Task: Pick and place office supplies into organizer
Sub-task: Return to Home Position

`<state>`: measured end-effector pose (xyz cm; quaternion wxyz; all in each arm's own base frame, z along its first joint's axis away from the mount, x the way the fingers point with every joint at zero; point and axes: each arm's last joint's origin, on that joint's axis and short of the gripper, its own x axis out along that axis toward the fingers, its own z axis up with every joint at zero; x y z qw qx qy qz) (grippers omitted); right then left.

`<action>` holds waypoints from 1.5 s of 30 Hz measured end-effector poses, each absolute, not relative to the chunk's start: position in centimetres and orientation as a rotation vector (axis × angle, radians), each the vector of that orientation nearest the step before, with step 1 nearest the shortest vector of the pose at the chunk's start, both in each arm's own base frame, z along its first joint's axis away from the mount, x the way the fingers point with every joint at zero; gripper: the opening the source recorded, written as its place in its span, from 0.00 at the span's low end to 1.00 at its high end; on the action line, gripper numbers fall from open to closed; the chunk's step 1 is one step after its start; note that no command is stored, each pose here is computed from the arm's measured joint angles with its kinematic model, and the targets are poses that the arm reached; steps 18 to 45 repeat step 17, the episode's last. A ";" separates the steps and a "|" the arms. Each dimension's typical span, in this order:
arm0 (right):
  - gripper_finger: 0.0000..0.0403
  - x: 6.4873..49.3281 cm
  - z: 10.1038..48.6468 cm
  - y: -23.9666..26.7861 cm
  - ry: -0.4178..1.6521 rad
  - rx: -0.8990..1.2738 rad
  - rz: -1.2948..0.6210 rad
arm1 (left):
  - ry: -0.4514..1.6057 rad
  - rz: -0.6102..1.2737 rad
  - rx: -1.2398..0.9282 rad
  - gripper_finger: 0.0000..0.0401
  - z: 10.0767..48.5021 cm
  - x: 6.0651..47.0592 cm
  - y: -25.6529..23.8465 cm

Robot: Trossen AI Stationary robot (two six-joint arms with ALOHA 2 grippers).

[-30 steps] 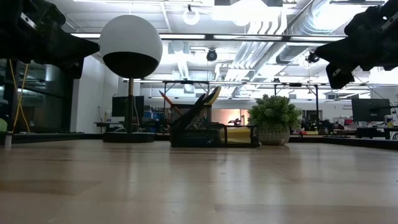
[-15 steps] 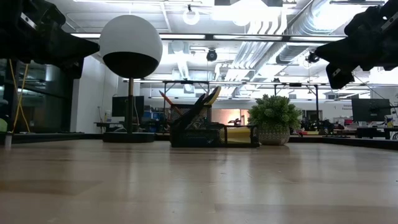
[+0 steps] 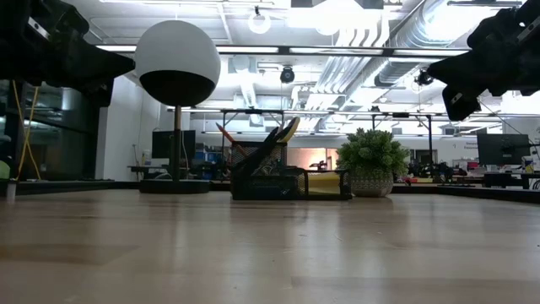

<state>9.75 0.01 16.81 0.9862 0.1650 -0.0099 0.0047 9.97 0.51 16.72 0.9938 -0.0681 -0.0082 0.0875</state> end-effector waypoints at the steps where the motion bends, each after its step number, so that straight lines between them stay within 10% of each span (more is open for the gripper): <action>1: 0.05 9.8 16.8 0.0 -0.020 0.332 0.010 | -0.016 0.176 -0.136 0.00 16.7 10.0 0.5; 45: 0.06 9.8 16.8 0.0 -0.020 0.332 0.010 | -0.016 0.176 -0.136 0.00 16.7 10.0 0.5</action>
